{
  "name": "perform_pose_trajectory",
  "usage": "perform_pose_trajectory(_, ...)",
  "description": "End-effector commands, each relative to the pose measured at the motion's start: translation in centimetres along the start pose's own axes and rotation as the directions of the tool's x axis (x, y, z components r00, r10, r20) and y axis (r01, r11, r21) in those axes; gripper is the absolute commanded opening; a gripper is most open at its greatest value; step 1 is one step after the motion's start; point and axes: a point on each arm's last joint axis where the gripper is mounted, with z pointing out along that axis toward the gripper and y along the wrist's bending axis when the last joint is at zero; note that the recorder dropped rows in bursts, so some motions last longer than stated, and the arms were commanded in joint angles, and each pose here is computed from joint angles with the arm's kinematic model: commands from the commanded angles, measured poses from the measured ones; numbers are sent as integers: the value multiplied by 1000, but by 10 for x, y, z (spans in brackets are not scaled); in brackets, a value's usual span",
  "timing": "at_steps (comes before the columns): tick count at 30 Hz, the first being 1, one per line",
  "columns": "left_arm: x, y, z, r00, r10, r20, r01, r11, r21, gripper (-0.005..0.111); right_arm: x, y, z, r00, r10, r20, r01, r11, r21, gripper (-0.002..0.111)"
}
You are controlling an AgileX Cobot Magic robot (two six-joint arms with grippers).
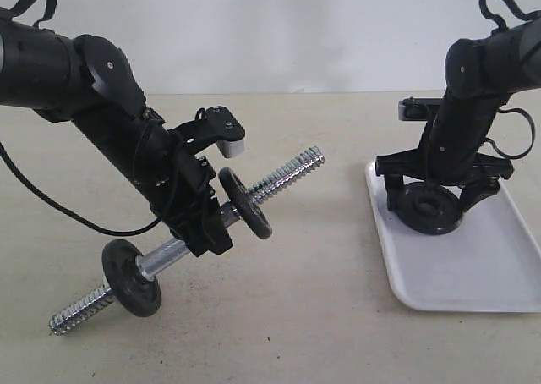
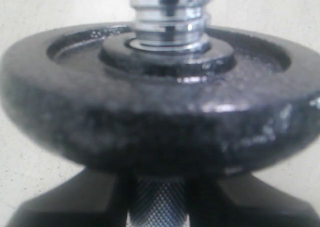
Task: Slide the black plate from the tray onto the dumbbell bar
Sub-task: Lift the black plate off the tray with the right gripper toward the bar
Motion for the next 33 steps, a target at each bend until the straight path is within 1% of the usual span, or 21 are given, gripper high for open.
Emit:
perform_pose_trajectory(1, -15, -3, -21, 995, -23, 100, 25, 999, -20, 4, 14, -3, 21, 991, 13, -130, -13, 1000, 0, 85)
perform_pose_trajectory(6, -15, -3, -21, 995, -23, 100, 25, 999, -20, 4, 14, -4, 21, 991, -8, -131, 8, 1000, 0, 84)
perform_pose_trajectory(7, -15, -3, -21, 995, -23, 100, 25, 999, -20, 4, 14, -4, 21, 992, -8, -130, 8, 1000, -1, 81)
perform_pose_trajectory(9, -15, -3, -21, 995, -23, 100, 25, 999, -20, 4, 14, -3, 21, 991, -27, -132, 26, 1000, -7, 64)
perform_pose_trajectory(10, -15, -3, -21, 995, -23, 100, 25, 999, -20, 4, 14, -3, 21, 991, -33, -132, 32, 999, -7, 49)
perform_pose_trajectory(12, -15, -3, -21, 995, -23, 100, 25, 999, -20, 4, 14, -3, 20, 990, -41, -135, 40, 999, -8, 15)
perform_pose_trajectory(13, -15, -3, -21, 995, -23, 100, 25, 999, -20, 4, 15, -4, 20, 989, -45, -139, 44, 999, -6, 0)
perform_pose_trajectory(14, -15, -3, -21, 995, -23, 100, 25, 999, -20, 4, 15, -4, 19, 989, -45, -139, 45, 999, -6, 3)
perform_pose_trajectory(17, -15, -3, -21, 995, -23, 100, 25, 999, -20, 4, 14, -4, 11, 991, -58, -121, 58, 998, -11, 0)
perform_pose_trajectory(21, -15, -3, -21, 995, -23, 100, 25, 999, -20, 4, 11, -3, -10, 993, -93, -69, 91, 996, -22, 0)
perform_pose_trajectory(25, -15, -3, -21, 995, -23, 100, 25, 999, -20, 4, 10, -4, -30, 995, -100, -23, 98, 994, -57, 0)
perform_pose_trajectory(29, -15, -4, -21, 995, -23, 99, 25, 1000, -18, 4, 9, -9, -45, 998, -68, -1, 68, 988, -137, 0)
perform_pose_trajectory(33, -15, -4, -21, 995, -23, 99, 25, 1000, -18, 4, 8, -16, -55, 999, -52, 2, 51, 968, -246, 0)
